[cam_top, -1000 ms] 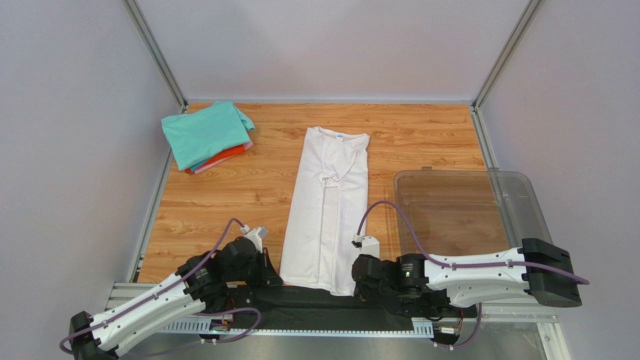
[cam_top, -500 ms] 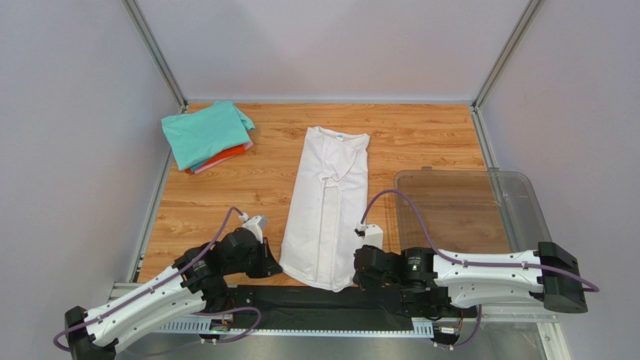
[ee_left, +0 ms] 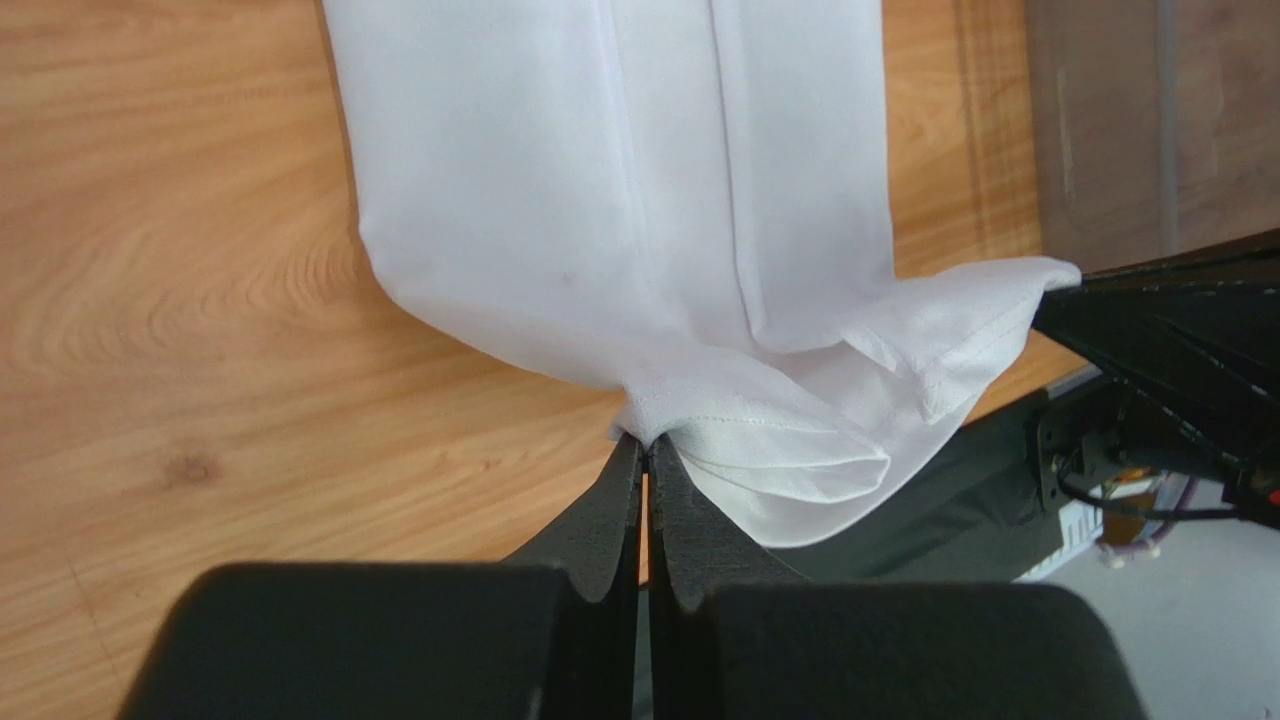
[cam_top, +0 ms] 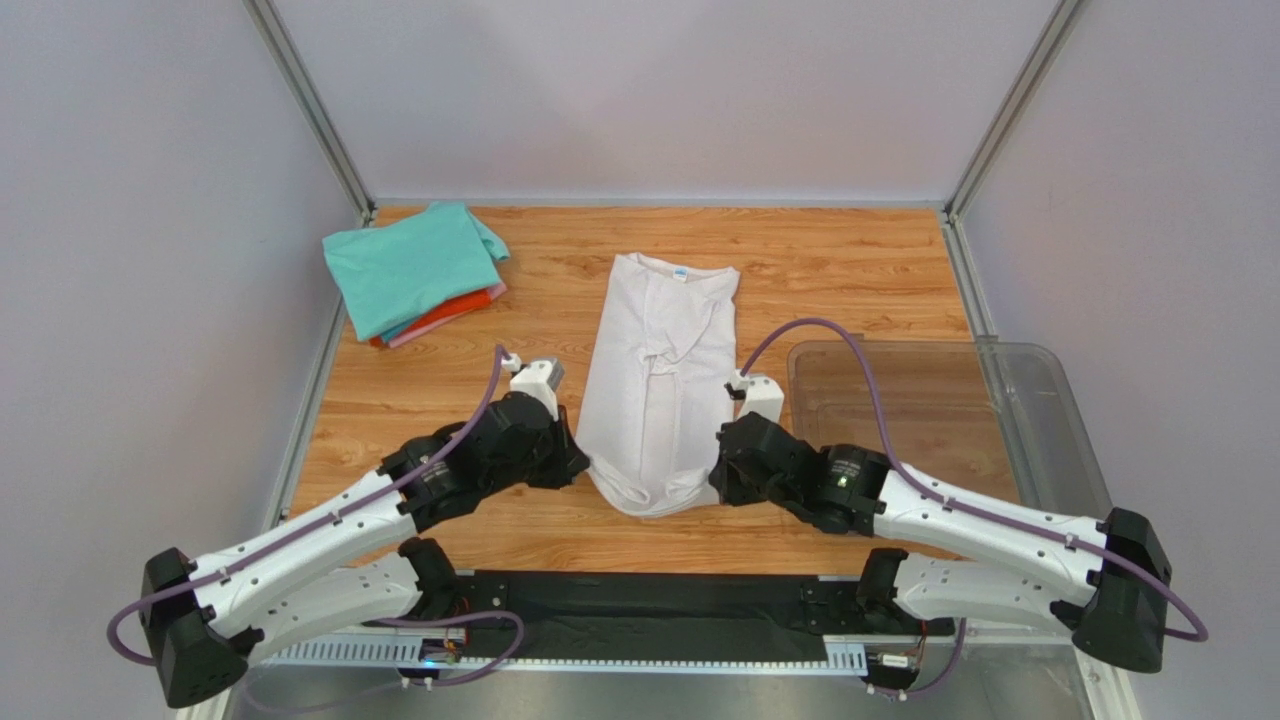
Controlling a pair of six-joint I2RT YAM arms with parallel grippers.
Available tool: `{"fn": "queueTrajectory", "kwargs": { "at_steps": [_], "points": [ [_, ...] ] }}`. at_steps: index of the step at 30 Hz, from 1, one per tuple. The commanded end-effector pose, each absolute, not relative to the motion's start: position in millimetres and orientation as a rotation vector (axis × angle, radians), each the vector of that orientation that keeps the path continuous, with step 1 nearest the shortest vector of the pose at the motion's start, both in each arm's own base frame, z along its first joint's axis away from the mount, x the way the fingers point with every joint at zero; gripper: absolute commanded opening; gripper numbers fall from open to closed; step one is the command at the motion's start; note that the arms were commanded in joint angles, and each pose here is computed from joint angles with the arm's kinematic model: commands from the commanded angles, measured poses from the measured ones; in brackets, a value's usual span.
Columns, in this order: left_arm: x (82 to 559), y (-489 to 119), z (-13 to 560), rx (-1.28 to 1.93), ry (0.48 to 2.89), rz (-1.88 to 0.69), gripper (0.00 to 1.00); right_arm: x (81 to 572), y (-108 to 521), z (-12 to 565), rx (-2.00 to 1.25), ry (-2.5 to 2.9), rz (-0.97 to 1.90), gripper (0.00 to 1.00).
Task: Fold and stack the t-shirts
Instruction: Fold the tshirt
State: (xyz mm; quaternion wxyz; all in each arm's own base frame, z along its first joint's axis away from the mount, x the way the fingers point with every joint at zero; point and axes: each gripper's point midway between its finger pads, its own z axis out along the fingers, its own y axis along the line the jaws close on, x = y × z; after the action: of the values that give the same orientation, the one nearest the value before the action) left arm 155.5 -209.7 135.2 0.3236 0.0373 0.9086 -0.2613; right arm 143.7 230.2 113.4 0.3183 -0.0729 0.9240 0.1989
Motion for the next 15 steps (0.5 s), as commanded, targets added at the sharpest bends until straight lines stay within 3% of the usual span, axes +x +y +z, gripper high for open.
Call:
{"fn": "queueTrajectory", "kwargs": {
  "at_steps": [1,15],
  "points": [
    [194,-217,169,0.077,2.243,-0.653,0.0,171,228,144,-0.182,2.338,0.504,0.0],
    [281,-237,194,0.041,2.236,-0.647,0.0,248,214,178,-0.093,2.245,0.504,0.0]
  ]
}}
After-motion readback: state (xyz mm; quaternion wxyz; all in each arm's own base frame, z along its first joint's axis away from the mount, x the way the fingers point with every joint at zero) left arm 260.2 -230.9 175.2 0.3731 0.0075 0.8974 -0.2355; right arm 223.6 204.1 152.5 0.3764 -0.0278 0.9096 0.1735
